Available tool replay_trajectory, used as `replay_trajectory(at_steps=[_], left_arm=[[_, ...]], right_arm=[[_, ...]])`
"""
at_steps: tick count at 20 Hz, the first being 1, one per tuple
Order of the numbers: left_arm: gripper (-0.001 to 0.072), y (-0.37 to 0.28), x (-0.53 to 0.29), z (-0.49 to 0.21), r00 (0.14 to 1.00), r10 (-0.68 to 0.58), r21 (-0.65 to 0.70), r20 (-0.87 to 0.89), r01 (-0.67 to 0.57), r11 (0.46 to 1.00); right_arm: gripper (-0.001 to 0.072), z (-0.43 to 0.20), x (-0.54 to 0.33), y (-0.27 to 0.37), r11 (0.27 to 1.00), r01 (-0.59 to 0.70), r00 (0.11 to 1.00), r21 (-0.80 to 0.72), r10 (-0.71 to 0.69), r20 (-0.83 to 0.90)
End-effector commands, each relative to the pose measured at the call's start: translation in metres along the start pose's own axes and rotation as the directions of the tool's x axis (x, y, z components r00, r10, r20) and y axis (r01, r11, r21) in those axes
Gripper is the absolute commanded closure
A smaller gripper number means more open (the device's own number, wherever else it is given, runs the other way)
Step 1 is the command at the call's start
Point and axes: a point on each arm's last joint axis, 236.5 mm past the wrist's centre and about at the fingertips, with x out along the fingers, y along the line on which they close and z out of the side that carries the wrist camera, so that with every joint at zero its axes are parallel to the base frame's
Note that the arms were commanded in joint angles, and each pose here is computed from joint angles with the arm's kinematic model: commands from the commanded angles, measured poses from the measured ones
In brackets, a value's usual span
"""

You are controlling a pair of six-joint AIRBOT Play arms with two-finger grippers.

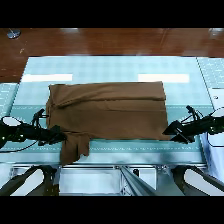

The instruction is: Fold the shirts.

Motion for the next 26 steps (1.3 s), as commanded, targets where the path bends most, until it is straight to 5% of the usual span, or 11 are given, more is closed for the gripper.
replay_trajectory(at_steps=[1,3,4,5,6,11,15,26], left_arm=[[0.0680,-0.001,0.000,0.000,1.000,-0.004,0.000,-0.001,0.004,1.000],[0.0680,-0.003,0.000,0.000,1.000,-0.010,-0.002,0.002,0.010,1.000],[0.0680,-0.003,0.000,0.001,1.000,-0.013,-0.003,0.003,0.013,1.000],[0.0680,-0.004,-0.001,0.002,1.000,-0.015,-0.004,0.007,0.015,1.000],[0.0680,-0.004,-0.004,0.008,1.000,-0.008,0.004,0.026,0.008,1.000],[0.0680,-0.031,-0.066,0.068,0.981,-0.041,0.069,0.189,0.028,0.997],[0.0680,-0.061,-0.101,0.124,0.940,-0.091,0.120,0.330,0.054,0.991],[0.0680,-0.104,-0.089,0.258,0.924,-0.126,0.115,0.361,0.090,0.989]], right_arm=[[0.0093,0.020,0.004,0.014,0.999,-0.039,0.996,0.011,0.038,0.085],[0.0160,0.023,0.007,0.021,0.997,-0.080,0.993,0.021,0.078,0.085],[0.0325,0.023,0.009,0.028,0.994,-0.112,0.991,0.007,0.111,0.074],[0.0629,0.022,0.009,0.040,0.986,-0.162,0.984,-0.048,0.164,0.063],[0.0691,0.024,0.005,0.049,0.977,-0.193,0.977,-0.094,0.200,0.071],[0.0692,0.070,-0.056,0.071,0.972,-0.121,0.971,-0.200,0.158,0.180],[0.0691,0.110,-0.092,0.109,0.951,-0.187,0.935,-0.246,0.249,0.252],[0.0691,0.217,-0.091,0.142,0.936,-0.247,0.900,-0.249,0.317,0.299]])
